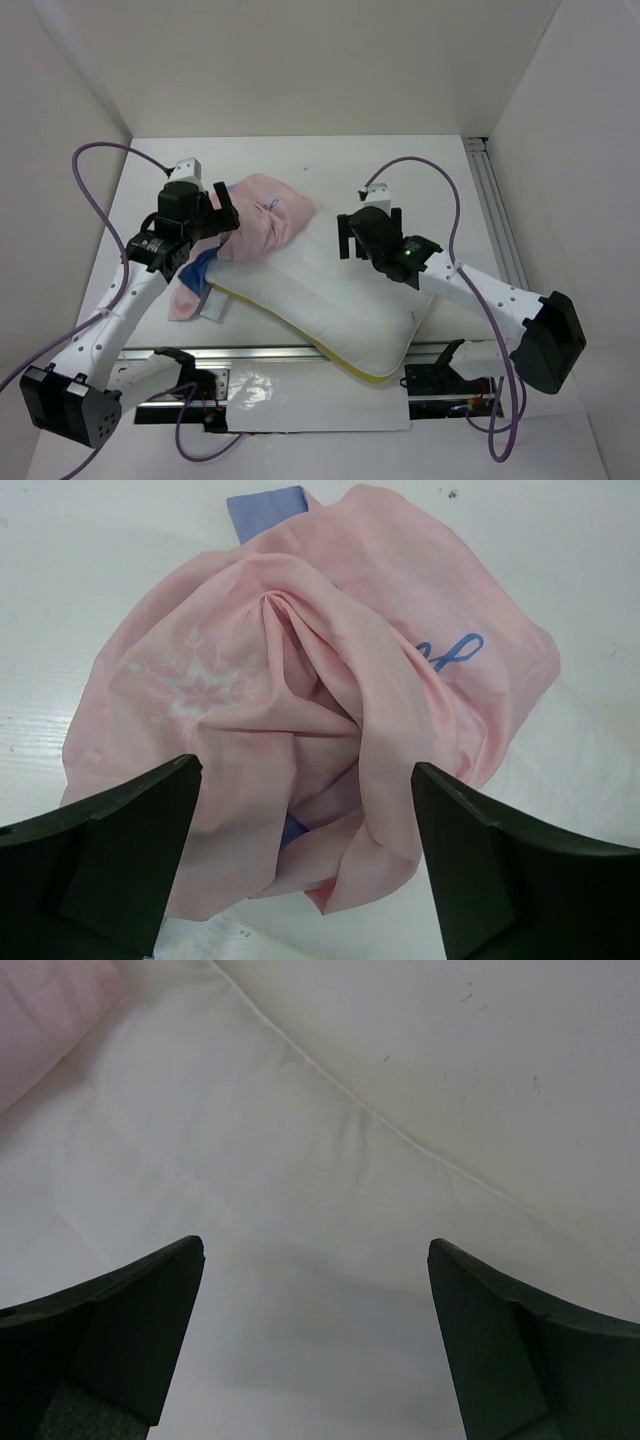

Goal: Put the pillow into the pillowcase

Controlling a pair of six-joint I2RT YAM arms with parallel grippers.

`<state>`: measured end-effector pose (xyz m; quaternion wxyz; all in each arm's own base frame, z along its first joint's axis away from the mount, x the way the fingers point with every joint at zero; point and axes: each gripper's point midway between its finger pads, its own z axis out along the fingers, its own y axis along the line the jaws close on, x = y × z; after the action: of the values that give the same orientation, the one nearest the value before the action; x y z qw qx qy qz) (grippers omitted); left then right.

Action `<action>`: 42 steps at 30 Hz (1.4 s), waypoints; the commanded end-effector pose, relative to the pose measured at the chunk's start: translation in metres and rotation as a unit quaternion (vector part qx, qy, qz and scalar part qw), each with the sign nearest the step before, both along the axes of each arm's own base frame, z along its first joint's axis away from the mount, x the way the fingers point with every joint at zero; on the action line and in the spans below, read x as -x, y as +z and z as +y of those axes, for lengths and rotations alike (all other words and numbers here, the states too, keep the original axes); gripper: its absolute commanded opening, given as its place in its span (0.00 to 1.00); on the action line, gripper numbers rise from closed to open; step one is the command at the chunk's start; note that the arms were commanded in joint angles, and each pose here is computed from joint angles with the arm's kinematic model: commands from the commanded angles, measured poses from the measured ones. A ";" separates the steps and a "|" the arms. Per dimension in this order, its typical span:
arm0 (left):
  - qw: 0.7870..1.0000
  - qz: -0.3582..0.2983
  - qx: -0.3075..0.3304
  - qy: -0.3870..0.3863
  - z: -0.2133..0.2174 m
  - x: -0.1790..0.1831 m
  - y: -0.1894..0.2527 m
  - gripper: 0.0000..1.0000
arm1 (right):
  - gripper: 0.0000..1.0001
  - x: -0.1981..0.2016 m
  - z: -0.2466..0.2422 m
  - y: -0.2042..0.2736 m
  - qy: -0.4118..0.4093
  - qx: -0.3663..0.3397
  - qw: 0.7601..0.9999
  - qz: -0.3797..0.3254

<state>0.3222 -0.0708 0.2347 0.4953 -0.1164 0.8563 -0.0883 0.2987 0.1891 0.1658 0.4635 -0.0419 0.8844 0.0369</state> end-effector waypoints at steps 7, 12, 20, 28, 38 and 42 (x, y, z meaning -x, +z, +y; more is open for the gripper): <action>1.000 0.026 0.000 0.009 0.000 0.000 -0.028 0.60 | 1.00 0.047 -0.008 -0.023 -0.021 -0.011 0.998 0.061; 0.999 0.035 0.010 -0.011 -0.009 0.001 -0.038 0.15 | 1.00 0.072 -0.017 -0.071 -0.041 -0.017 0.991 0.129; 0.999 0.014 0.028 -0.040 -0.020 0.000 -0.031 0.00 | 1.00 0.002 -0.045 -0.113 -0.119 -0.024 0.983 0.136; 0.991 0.021 0.022 -0.131 -0.063 -0.008 -0.046 0.00 | 1.00 -0.092 -0.110 -0.146 -0.234 -0.001 0.963 0.136; 0.981 0.002 0.034 -0.192 -0.098 -0.024 -0.018 0.80 | 1.00 -0.179 -0.118 -0.040 -0.160 -0.028 0.987 0.020; 0.997 -0.001 0.021 -0.076 -0.054 -0.007 -0.014 1.00 | 1.00 -0.152 -0.056 -0.001 -0.056 -0.009 0.998 -0.013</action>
<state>0.3335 -0.1536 0.1987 0.4457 0.0043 0.8761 -0.1838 0.4642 0.0772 0.1105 0.4291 0.1108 0.8961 -0.0244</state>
